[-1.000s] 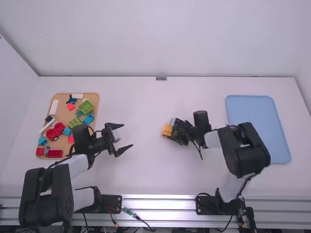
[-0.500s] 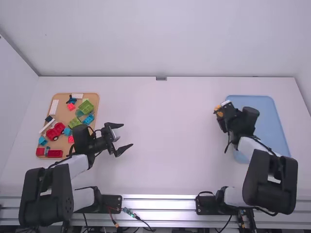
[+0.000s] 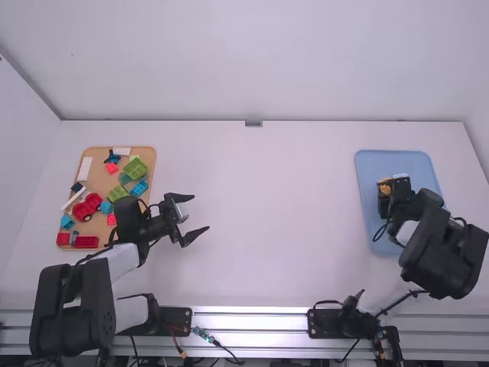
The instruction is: Assemble lego blocks to make yellow taxi
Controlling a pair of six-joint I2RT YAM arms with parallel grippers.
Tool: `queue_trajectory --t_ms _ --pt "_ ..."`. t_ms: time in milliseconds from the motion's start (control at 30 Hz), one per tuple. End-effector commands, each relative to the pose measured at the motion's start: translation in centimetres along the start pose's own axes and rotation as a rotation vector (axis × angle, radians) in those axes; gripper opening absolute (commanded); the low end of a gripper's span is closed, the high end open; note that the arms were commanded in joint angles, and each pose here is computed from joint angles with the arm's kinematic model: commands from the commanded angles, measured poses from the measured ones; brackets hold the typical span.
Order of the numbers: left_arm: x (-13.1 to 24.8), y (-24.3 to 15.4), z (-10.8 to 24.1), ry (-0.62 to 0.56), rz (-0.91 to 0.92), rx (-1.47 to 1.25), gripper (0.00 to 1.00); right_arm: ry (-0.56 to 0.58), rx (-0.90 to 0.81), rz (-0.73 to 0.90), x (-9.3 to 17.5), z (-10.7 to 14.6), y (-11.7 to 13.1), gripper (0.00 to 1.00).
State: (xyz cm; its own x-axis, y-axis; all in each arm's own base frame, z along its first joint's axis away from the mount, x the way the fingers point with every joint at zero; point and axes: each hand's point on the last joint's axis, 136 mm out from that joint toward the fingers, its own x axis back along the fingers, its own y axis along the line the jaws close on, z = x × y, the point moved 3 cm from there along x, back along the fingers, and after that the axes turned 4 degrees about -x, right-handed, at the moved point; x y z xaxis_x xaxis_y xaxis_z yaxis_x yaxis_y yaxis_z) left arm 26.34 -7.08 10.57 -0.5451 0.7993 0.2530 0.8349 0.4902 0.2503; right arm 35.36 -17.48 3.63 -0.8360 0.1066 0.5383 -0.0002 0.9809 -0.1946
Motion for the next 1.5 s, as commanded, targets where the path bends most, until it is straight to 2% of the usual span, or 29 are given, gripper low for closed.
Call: queue_trajectory --t_ms 0,300,500,567,600,633,667,867,1033,1233,1367,1467 --pt "0.0 -0.3 -0.1 -0.009 0.009 0.004 0.99 -0.005 -0.1 -0.008 -0.2 1.3 -0.4 0.38" --pt "0.0 -0.3 -0.1 -0.009 0.009 0.004 0.99 0.047 -0.165 -0.011 -1.2 3.4 -1.5 0.37" --pt "0.0 -0.4 -0.1 -0.008 0.011 0.007 0.99 0.11 -0.183 -0.062 -2.4 3.3 -0.9 0.41" --pt "0.0 -0.4 -0.1 -0.008 0.011 0.015 0.99 0.122 -0.183 -0.077 -2.6 3.0 -0.6 0.56" --pt "0.0 -0.3 -0.1 -0.008 0.01 0.025 0.99 0.124 -0.182 -0.082 -2.7 2.9 -0.5 0.71" --pt "0.0 -0.3 -0.1 -0.009 0.009 0.029 0.99 0.126 -0.181 -0.085 -2.8 2.8 -0.5 0.8" --pt "0.0 -0.3 -0.1 -0.009 0.009 0.029 0.99 0.131 -0.177 -0.097 -3.0 2.6 -0.1 0.99" --pt "0.0 -0.3 -0.1 -0.009 0.009 0.029 0.99 0.178 -0.187 -0.118 -3.4 2.3 0.4 0.99" --pt "0.0 0.2 -0.5 -0.019 -0.006 0.136 0.99 0.277 -0.163 -0.045 -2.5 1.7 0.1 0.99" --pt "0.0 1.3 -1.0 -0.027 -0.051 0.218 0.99 0.314 -0.107 0.052 -0.2 -2.0 0.1 0.99" --pt "-0.4 2.1 -0.4 0.022 -0.125 0.295 0.99 0.347 -0.148 0.245 2.0 -4.0 -1.3 0.99" --pt "-1.1 2.2 -0.4 0.05 -0.146 0.314 0.99 0.361 -0.155 0.335 3.6 -5.1 -1.5 0.99"
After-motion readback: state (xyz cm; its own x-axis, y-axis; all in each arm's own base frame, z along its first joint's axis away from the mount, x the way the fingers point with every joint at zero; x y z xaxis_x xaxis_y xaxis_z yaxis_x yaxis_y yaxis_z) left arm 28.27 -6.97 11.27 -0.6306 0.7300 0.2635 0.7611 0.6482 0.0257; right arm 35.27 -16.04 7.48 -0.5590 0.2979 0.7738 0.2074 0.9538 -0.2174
